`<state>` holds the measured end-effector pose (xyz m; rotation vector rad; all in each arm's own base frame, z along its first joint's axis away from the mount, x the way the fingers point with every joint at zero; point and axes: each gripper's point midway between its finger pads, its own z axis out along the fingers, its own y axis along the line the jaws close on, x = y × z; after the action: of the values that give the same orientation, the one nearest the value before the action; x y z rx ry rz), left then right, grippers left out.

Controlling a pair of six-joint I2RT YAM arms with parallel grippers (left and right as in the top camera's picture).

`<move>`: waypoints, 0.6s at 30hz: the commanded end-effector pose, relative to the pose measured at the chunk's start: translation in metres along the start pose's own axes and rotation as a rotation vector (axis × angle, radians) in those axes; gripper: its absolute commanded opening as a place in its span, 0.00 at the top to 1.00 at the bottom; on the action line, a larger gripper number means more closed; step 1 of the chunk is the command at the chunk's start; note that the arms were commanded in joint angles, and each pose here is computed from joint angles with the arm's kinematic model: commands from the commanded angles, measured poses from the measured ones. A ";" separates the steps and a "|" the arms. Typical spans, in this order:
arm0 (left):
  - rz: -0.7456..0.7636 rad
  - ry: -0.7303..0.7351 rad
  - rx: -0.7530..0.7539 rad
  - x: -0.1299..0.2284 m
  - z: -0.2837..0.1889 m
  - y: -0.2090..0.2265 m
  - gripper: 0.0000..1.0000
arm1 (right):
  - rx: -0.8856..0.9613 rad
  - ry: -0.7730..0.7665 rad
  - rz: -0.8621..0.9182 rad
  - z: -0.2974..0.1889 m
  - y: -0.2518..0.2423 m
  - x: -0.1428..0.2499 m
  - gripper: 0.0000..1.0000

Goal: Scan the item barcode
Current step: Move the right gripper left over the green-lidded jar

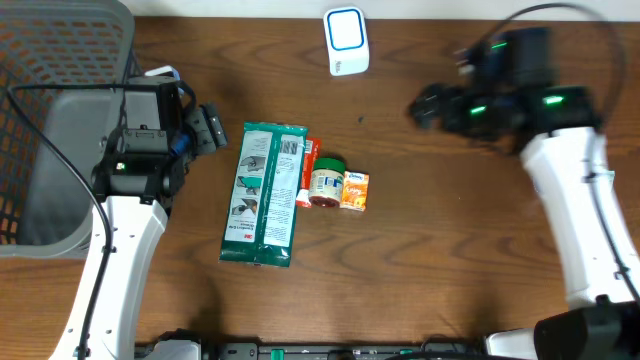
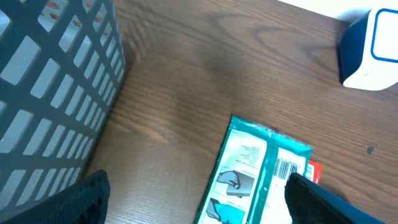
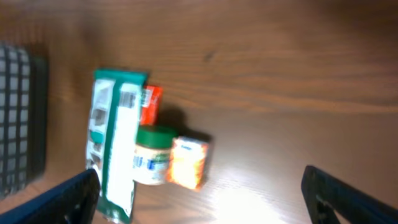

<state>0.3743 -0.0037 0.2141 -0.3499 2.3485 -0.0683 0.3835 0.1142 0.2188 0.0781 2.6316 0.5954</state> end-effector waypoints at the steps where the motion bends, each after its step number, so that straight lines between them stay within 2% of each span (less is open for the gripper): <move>1: -0.008 -0.011 -0.011 -0.002 -0.002 0.003 0.14 | 0.032 0.072 0.025 0.042 0.020 0.038 0.05; 7: -0.008 -0.011 -0.011 -0.002 -0.002 0.003 0.14 | -0.003 0.046 -0.134 0.091 0.059 0.076 0.25; 10: -0.008 -0.011 -0.011 -0.002 -0.002 0.003 0.14 | -0.011 0.017 -0.194 0.106 0.072 0.089 0.28; 16: -0.008 -0.011 -0.011 -0.002 -0.002 0.003 0.14 | 0.018 -0.075 -0.273 0.121 0.085 0.098 0.22; 18: -0.008 -0.011 -0.011 -0.002 -0.002 0.003 0.14 | 0.021 -0.083 -0.279 0.120 0.090 0.099 0.27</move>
<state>0.3743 -0.0037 0.2141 -0.3499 2.3485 -0.0683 0.3380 0.2630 0.1205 -0.2794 2.5320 0.5528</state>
